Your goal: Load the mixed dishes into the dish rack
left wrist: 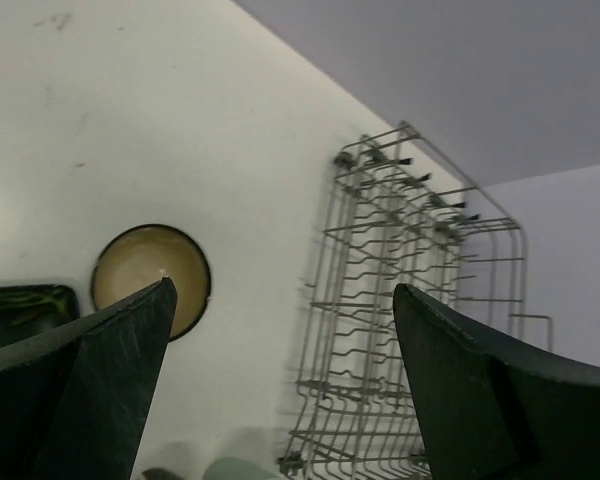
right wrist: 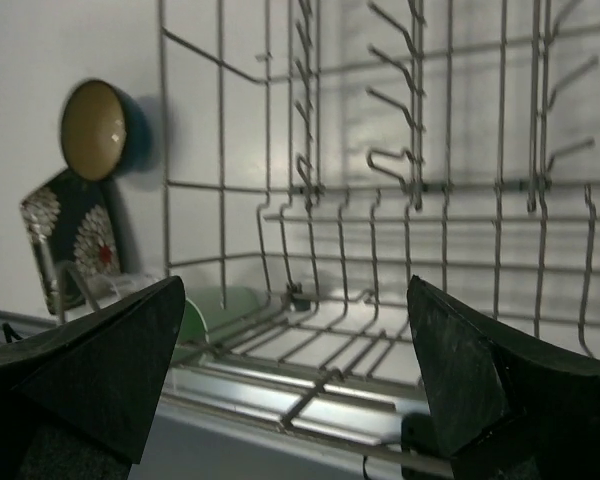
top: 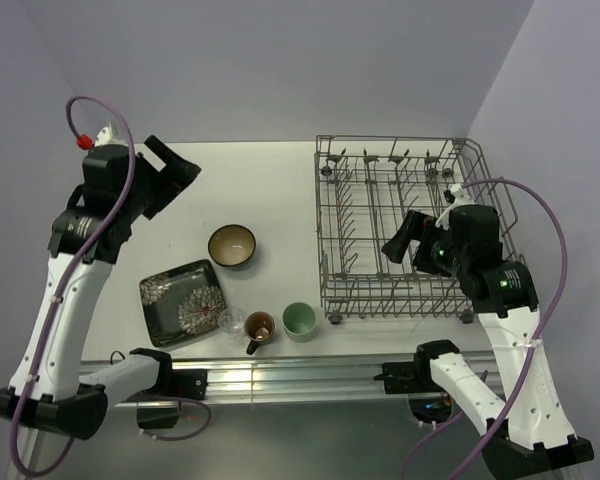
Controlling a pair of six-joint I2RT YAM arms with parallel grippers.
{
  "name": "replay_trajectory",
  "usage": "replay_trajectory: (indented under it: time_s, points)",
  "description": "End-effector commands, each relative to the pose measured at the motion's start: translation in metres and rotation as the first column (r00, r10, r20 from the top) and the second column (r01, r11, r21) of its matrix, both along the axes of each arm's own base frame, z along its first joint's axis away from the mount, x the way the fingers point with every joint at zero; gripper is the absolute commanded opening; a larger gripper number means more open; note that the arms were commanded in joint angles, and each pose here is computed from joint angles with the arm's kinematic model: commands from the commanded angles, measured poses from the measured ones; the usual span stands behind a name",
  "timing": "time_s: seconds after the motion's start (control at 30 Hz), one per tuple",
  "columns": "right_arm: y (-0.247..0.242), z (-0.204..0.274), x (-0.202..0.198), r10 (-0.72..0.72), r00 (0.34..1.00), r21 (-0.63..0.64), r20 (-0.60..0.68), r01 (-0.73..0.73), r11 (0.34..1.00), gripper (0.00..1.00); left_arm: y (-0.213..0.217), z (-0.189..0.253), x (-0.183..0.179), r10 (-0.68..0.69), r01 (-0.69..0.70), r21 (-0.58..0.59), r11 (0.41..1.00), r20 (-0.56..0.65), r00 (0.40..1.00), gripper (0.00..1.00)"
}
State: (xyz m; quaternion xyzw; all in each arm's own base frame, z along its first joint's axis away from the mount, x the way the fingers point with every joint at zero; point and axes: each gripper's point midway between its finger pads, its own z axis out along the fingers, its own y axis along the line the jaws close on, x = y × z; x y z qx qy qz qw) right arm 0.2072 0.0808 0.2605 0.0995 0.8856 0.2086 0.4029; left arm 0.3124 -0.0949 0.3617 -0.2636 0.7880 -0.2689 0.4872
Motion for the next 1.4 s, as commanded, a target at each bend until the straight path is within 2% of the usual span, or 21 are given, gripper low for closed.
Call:
replay_trajectory:
  time_s: [0.0, 0.13, 0.23, 0.3, 0.43, 0.6, 0.77, 0.87, 0.9, 1.07, 1.27, 1.37]
  points:
    - [-0.008, -0.015, -0.03, -0.032, 0.99, -0.027, -0.139, 0.029, 0.999, 1.0, 0.02, -0.065, -0.02, 0.058, 0.001, 0.191, 0.981, -0.3, 0.952, 0.95]
    - [-0.002, -0.01, -0.041, 0.015, 0.994, -0.001, -0.108, -0.015, 1.0, 1.0, 0.014, -0.136, -0.014, 0.085, 0.056, 0.273, 0.96, -0.477, 0.875, 0.93]
    - [-0.009, 0.004, -0.039, 0.006, 0.996, -0.043, -0.084, -0.01, 0.999, 0.99, 0.007, -0.172, -0.006, 0.08, 0.071, 0.265, 0.962, -0.517, 0.852, 0.9]
    - [-0.016, 0.019, -0.035, -0.013, 0.998, -0.084, -0.061, 0.008, 0.996, 0.99, -0.001, -0.19, 0.005, 0.059, 0.084, 0.246, 0.966, -0.523, 0.85, 0.87]
    - [-0.019, 0.038, -0.036, -0.021, 0.999, -0.089, -0.03, 0.019, 0.996, 0.98, -0.005, -0.216, 0.023, 0.069, 0.105, 0.271, 0.957, -0.564, 0.823, 0.81]
    - [-0.017, 0.054, -0.032, -0.018, 1.0, -0.083, 0.002, 0.018, 0.996, 0.98, -0.004, -0.235, 0.046, 0.097, 0.131, 0.325, 0.937, -0.599, 0.794, 0.81]
    - [-0.021, 0.068, -0.022, -0.041, 0.999, -0.098, 0.014, 0.042, 0.994, 0.98, -0.008, -0.269, 0.055, 0.103, 0.189, 0.348, 0.918, -0.671, 0.735, 0.78]
    - [-0.022, 0.077, -0.02, -0.048, 0.999, -0.1, 0.021, 0.05, 0.994, 0.98, -0.011, -0.279, 0.06, 0.095, 0.203, 0.346, 0.916, -0.68, 0.727, 0.69]
    - [-0.022, 0.076, -0.02, -0.049, 0.999, -0.103, 0.012, 0.05, 0.993, 0.97, -0.012, -0.283, 0.062, 0.093, 0.208, 0.344, 0.916, -0.685, 0.723, 0.62]
    - [-0.022, 0.08, -0.019, -0.051, 0.999, -0.103, 0.012, 0.052, 0.993, 0.97, -0.012, -0.298, 0.063, 0.093, 0.235, 0.349, 0.907, -0.711, 0.697, 0.52]
    - [-0.023, 0.071, -0.019, -0.058, 0.998, -0.11, -0.014, 0.056, 0.992, 0.96, -0.014, -0.309, 0.063, 0.072, 0.264, 0.34, 0.903, -0.724, 0.686, 0.31]
    - [-0.022, 0.066, -0.017, -0.057, 0.998, -0.106, -0.026, 0.054, 0.993, 0.96, -0.014, -0.311, 0.064, 0.07, 0.278, 0.345, 0.896, -0.73, 0.68, 0.09]
